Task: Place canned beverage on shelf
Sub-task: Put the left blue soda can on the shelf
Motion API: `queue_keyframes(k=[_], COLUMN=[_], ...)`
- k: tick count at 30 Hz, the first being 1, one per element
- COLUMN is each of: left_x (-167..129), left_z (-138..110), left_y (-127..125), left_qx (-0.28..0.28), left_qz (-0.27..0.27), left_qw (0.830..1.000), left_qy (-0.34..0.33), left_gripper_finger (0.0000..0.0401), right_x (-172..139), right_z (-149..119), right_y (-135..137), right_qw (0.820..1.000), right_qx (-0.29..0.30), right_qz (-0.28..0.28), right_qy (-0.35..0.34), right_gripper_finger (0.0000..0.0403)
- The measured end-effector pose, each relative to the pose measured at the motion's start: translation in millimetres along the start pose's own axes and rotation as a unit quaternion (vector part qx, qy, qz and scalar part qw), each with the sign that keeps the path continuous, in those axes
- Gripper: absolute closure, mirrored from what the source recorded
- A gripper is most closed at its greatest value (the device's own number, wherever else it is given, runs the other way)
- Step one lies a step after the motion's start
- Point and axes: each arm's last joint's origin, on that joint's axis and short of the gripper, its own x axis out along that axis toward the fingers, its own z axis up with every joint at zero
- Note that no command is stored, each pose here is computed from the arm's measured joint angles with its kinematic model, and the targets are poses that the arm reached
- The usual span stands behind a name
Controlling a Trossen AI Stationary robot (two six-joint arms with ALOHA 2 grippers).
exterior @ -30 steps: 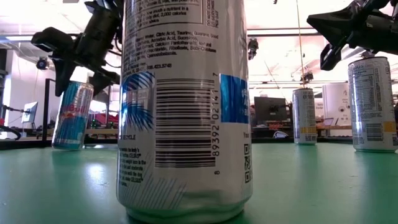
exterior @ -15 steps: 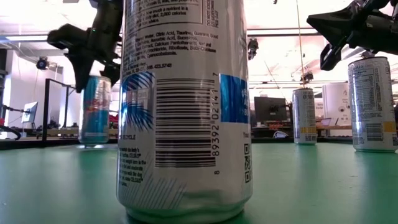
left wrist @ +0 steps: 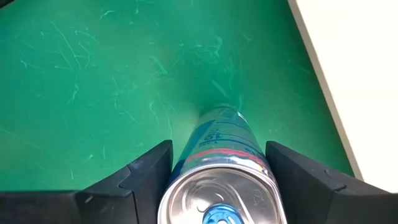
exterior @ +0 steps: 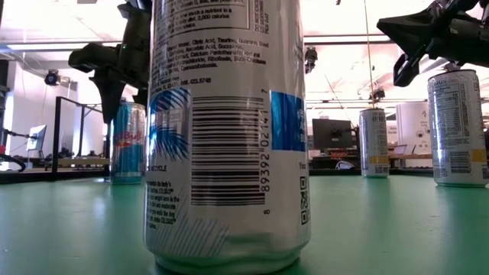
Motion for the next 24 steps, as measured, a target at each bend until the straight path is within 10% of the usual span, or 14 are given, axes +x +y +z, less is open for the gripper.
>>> queue_keyframes(k=[16, 24], left_x=[-5.7, -7.8], left_z=[-4.0, -9.1], left_y=[-5.2, 1.9], left_qx=[0.056, 0.178], left_qz=[-0.024, -0.031], left_qw=[0.998, 0.983], left_qy=[-0.02, -0.029], left_gripper_finger=[0.0077, 0.0023], right_x=[0.0, 0.0], right_z=[0.0, 0.0], right_y=[0.0, 0.0], right_qw=[1.0, 1.0], right_qx=[0.0, 0.0], right_qz=[0.0, 0.0], right_qy=[0.0, 0.0], right_gripper_finger=[0.039, 0.039])
